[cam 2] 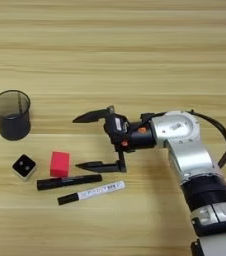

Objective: Move the objects on the table

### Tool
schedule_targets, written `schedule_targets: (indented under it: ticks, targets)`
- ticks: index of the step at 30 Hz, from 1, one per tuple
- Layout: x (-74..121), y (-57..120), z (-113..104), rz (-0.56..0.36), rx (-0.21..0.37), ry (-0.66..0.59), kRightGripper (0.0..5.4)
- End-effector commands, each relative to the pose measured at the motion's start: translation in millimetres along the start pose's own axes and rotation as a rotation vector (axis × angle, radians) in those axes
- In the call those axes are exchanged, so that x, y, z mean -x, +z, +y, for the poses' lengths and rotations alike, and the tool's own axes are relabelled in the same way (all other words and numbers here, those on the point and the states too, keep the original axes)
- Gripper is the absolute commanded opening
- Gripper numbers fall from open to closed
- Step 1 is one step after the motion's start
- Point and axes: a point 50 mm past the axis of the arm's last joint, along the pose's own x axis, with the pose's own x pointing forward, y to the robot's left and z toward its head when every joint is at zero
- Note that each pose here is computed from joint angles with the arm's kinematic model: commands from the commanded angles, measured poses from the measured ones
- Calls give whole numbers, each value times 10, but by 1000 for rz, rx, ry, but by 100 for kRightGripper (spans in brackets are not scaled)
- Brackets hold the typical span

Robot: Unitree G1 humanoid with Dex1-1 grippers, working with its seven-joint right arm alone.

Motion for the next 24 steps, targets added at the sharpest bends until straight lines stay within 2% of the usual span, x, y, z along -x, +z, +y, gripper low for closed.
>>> schedule_targets:
  ticks: [1, 8, 16, 24]
  targets:
    - [117, 300, -209, -32, 111, -76, 537]
    - [107, 462, -245, -114, 130, -101, 537]
    - [39, 557, -267, -182, 145, -146, 537]
    - [-87, 536, -266, -193, 130, -167, 537]
